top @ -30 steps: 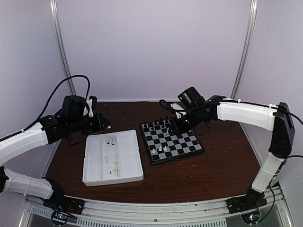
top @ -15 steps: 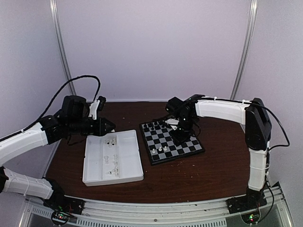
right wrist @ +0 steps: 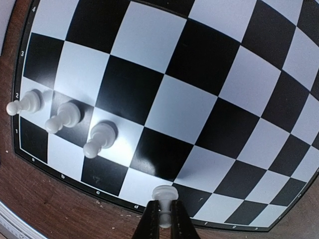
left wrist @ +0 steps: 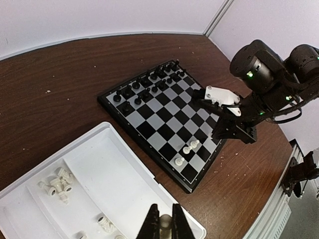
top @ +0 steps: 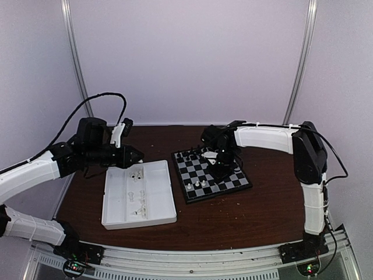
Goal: Set up the chess pieces on the board
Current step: Place the chess piece on the chessboard.
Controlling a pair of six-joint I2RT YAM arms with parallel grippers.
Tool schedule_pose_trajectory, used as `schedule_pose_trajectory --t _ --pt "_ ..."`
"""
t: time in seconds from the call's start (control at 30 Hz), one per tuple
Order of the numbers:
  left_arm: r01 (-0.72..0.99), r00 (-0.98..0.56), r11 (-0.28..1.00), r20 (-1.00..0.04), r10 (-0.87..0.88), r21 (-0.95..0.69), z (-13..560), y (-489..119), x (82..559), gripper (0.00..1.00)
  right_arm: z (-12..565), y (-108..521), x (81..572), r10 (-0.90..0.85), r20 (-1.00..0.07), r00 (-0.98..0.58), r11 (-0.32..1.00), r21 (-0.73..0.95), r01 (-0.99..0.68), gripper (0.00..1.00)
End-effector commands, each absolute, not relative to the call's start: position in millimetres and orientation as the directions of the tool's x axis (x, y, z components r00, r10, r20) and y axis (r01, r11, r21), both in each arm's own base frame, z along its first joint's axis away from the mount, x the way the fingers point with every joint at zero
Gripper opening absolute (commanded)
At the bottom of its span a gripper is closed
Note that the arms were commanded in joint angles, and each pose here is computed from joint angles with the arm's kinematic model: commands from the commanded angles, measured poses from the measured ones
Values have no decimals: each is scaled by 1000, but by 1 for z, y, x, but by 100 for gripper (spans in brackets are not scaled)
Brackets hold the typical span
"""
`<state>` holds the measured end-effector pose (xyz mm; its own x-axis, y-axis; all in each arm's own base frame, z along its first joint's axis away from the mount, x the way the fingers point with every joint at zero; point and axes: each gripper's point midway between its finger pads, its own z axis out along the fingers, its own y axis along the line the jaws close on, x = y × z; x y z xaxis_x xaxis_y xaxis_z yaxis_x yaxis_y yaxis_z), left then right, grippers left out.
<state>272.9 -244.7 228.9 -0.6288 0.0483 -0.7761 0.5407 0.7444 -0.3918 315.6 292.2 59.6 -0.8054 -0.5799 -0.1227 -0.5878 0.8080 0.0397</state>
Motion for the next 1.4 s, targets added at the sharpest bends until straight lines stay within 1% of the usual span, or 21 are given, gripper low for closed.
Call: schedule_pose_trajectory --t 0.0,0.63,1.1,1.13,1.23,1.27,1.37 --pt "587 -572 718 -820 40 -374 250 -252 280 0 60 303 326 -575 -150 -804 810 34 -586 6" --pt "589 -575 723 -816 59 -362 246 -254 285 0 48 306 332 -580 -139 -803 808 25 -588 8" --pt "597 -575 714 -816 62 -366 246 -256 283 0 45 310 332 -577 -146 -803 808 40 -588 10" --pt "597 -576 713 -815 63 -367 247 -256 283 0 45 309 332 -577 -144 -804 809 39 -587 12" --pt "597 -574 714 -816 62 -366 247 -255 282 0 46 308 332 -577 -146 -803 809 33 -587 26" --pt "597 -575 714 -816 62 -366 247 -255 282 0 47 308 332 -577 -148 -803 809 31 -587 28" --pt "604 -575 706 -816 63 -371 247 -257 282 0 53 309 334 -573 -167 -802 810 29 -585 31"
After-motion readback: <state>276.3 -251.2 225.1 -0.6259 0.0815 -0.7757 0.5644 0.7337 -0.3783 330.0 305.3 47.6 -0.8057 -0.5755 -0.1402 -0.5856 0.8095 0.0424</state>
